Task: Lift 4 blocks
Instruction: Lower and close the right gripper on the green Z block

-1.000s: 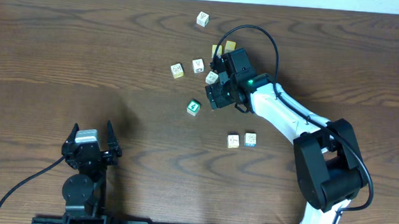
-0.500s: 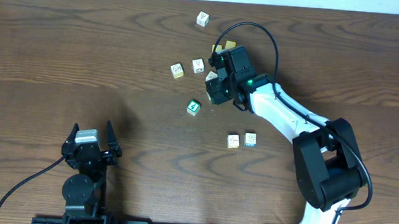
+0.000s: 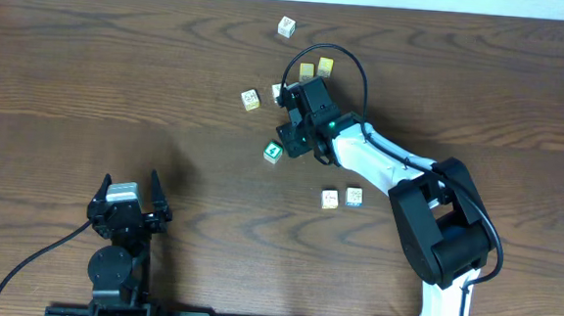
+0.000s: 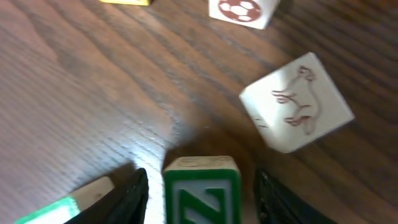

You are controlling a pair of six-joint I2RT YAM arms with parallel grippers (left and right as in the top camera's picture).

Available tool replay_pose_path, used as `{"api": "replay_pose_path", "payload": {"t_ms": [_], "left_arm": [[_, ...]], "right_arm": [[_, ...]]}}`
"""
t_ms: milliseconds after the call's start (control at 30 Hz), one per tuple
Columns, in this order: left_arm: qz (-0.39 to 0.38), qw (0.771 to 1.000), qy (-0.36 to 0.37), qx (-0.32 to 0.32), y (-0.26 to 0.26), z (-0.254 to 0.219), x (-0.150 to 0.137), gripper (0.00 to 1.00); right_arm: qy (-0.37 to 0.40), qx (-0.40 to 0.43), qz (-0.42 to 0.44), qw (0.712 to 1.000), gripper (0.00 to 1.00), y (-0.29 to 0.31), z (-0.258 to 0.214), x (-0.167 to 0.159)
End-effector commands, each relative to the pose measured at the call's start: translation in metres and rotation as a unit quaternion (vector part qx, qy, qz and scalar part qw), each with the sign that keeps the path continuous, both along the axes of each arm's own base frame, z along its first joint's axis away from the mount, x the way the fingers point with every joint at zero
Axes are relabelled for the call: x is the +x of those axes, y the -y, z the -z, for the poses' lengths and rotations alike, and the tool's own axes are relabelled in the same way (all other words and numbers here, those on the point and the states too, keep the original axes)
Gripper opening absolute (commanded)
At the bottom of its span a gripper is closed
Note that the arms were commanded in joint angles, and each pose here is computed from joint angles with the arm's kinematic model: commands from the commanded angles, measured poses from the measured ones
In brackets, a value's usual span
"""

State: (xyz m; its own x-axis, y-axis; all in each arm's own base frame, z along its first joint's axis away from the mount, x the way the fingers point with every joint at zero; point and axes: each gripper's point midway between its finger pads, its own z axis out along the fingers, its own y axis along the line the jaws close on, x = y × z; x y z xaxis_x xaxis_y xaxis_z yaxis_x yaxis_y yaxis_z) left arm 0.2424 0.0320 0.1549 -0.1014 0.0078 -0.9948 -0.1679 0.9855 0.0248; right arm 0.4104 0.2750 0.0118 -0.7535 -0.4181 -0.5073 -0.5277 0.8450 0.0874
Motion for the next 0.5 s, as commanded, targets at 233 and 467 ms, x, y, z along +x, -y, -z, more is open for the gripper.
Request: {"api": "replay_pose_path", "payload": {"t_ms": [233, 467], "left_arm": [[-0.009, 1.0, -0.026, -0.003, -0.003, 0.018, -0.001, 0.75], [-0.009, 1.0, -0.026, -0.003, -0.003, 0.018, -0.001, 0.75]], "right_arm": [[0.029, -0.019, 0.022, 0.999, 0.45, 0.009, -0.009, 0.018], [0.034, -0.016, 0.023, 0.999, 0.43, 0.006, -0.021, 0.025]]}}
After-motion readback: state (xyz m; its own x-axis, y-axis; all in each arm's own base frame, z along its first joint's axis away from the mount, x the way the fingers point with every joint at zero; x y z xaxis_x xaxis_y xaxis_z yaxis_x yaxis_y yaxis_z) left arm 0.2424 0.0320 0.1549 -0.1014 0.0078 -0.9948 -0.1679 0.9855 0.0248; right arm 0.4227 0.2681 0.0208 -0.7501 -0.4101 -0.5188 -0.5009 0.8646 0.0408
